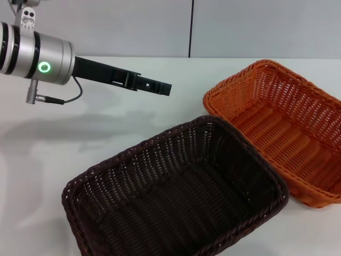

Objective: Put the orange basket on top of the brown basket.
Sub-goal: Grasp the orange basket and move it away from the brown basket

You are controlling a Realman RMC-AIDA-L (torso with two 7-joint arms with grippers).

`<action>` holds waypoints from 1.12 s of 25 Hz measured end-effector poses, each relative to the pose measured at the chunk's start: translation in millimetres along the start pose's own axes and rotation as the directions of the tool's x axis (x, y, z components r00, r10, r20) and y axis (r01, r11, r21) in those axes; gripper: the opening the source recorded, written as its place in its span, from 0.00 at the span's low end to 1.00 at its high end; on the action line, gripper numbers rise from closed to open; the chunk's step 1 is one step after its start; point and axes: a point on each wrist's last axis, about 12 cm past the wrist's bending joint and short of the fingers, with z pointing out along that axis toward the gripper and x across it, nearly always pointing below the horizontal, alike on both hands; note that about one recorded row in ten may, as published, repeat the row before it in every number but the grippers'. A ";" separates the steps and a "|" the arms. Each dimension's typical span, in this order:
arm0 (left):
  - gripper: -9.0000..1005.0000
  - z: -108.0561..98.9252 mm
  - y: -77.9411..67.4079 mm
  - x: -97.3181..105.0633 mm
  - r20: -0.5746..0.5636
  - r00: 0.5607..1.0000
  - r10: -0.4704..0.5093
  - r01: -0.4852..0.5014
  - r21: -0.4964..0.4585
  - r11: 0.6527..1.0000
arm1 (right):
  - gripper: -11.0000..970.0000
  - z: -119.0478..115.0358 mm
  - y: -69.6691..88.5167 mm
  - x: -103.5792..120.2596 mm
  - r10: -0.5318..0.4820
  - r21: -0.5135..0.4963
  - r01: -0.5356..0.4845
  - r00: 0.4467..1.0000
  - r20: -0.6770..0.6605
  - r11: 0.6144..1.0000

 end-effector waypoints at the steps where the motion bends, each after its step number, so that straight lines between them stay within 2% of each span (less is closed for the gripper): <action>1: 0.86 2.1 -0.5 -3.8 -0.002 1.000 0.008 -0.008 -0.004 1.000 | 0.63 0.4 -2.7 1.0 0.005 0.004 -0.005 1.000 0.002 1.000; 9: 0.86 6.3 -0.8 -3.9 -0.019 1.000 0.015 -0.015 -0.008 1.000 | 0.63 7.6 -11.1 3.5 0.026 0.011 -0.026 1.000 0.007 1.000; 28: 0.86 9.4 -0.1 1.9 -0.031 1.000 0.001 -0.001 -0.003 1.000 | 0.64 58.3 -14.1 3.5 0.008 -0.012 -0.008 1.000 0.008 1.000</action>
